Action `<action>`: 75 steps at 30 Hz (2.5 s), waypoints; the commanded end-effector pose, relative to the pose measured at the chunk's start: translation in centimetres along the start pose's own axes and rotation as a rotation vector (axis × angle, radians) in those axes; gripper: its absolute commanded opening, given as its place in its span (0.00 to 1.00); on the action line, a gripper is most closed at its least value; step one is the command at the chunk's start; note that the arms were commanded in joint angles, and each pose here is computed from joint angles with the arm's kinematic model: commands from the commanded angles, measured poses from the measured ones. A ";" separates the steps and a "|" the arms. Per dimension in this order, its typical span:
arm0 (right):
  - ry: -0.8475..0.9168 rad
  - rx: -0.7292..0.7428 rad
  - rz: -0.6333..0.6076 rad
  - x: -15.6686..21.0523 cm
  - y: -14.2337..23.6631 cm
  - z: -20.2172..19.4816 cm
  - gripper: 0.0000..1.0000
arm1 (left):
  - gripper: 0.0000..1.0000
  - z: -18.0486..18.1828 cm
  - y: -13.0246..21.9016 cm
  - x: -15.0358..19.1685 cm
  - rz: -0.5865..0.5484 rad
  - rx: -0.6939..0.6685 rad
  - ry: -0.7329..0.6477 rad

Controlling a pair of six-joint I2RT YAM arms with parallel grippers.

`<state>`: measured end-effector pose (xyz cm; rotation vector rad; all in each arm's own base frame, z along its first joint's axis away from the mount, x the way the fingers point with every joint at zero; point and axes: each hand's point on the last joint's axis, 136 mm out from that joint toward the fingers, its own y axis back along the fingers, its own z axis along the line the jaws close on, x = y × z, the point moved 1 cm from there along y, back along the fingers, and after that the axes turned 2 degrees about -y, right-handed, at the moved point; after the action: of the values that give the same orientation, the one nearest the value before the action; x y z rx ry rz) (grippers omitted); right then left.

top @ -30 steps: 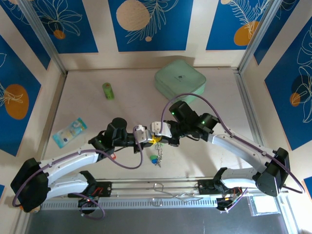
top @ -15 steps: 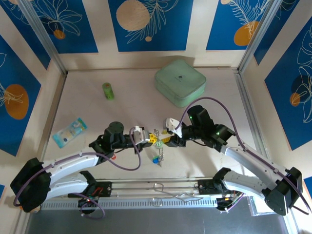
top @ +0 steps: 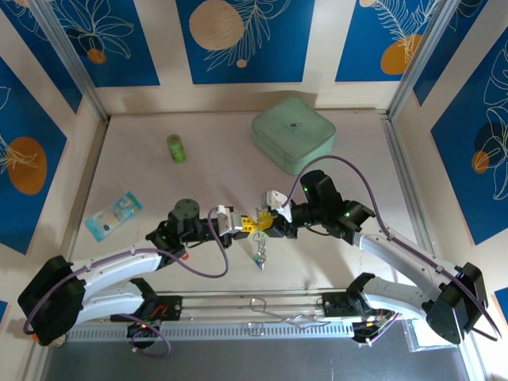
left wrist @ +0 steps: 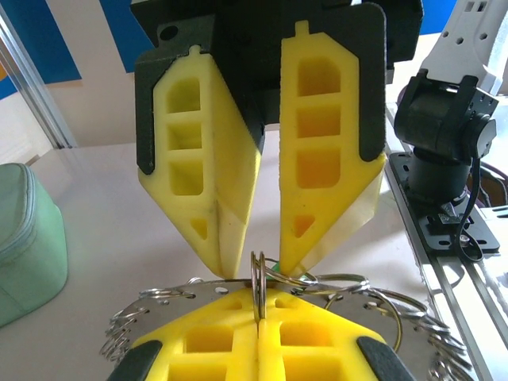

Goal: Put the keys on the keyring

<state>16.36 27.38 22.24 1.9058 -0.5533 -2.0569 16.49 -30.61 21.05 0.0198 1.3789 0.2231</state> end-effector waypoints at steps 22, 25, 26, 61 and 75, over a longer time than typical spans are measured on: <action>0.158 -0.018 0.212 -0.4 -0.1 0.5 0.00 | 0.22 0.2 0.0 -0.2 0.115 0.009 -0.038; 0.176 -0.010 0.241 -0.3 -0.3 0.4 0.00 | 0.22 0.2 -0.1 -0.4 0.116 0.014 -0.044; 0.185 -0.011 0.248 -0.3 -0.3 0.4 0.00 | 0.21 0.2 -0.1 -0.4 0.117 0.015 -0.046; -0.049 -0.004 0.141 2.6 0.6 0.9 0.36 | 0.00 0.4 0.2 -1.7 -0.039 -0.042 -0.007; -0.018 0.026 0.255 3.8 -0.2 -0.2 0.00 | 0.00 0.2 0.5 -2.5 -0.062 -0.034 -0.070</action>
<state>16.53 26.07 19.26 1.7729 -0.7664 -1.9377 16.84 -30.27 21.30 -0.0003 1.3774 0.2711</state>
